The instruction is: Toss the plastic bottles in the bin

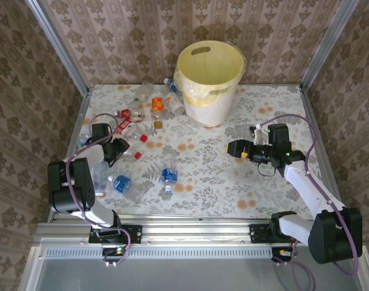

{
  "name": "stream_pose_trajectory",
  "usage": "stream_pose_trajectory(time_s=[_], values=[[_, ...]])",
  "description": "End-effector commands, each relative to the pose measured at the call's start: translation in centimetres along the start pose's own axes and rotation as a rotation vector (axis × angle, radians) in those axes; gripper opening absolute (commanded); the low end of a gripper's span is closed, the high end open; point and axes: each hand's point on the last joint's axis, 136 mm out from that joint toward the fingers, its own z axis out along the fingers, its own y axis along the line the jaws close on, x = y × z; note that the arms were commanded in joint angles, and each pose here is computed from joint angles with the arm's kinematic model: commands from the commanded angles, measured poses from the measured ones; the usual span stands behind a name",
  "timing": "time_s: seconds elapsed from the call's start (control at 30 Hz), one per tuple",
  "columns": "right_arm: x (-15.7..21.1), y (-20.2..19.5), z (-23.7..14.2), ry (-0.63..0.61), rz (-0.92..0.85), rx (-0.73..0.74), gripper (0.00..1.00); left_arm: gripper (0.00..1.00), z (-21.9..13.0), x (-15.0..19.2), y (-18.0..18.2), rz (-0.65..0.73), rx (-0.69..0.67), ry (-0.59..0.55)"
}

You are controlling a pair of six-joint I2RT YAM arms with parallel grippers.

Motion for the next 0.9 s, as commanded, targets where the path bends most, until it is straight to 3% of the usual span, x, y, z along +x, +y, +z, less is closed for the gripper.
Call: stream_pose_trajectory(time_s=[0.0, 0.17, 0.53, 0.7, 0.87], values=[[0.5, 0.8, 0.0, 0.019, -0.011, -0.041, 1.00, 0.37, -0.1, 0.2, 0.3, -0.004, 0.011, 0.001], [0.4, 0.9, -0.2, 0.014, -0.014, -0.042, 1.00, 0.23, -1.4, 0.3, 0.1, 0.006, 0.024, -0.017], [0.3, 1.1, -0.3, 0.008, -0.015, -0.041, 1.00, 0.15, -9.2, 1.6, -2.0, 0.093, 0.087, -0.120], [-0.1, 1.5, -0.8, -0.008, -0.032, -0.040, 1.00, 0.15, -15.6, 1.7, -6.4, 0.244, 0.200, -0.238], [-0.7, 2.0, -1.3, -0.029, -0.051, -0.037, 1.00, 0.16, -23.1, 1.4, -13.5, 0.376, 0.479, -0.388]])
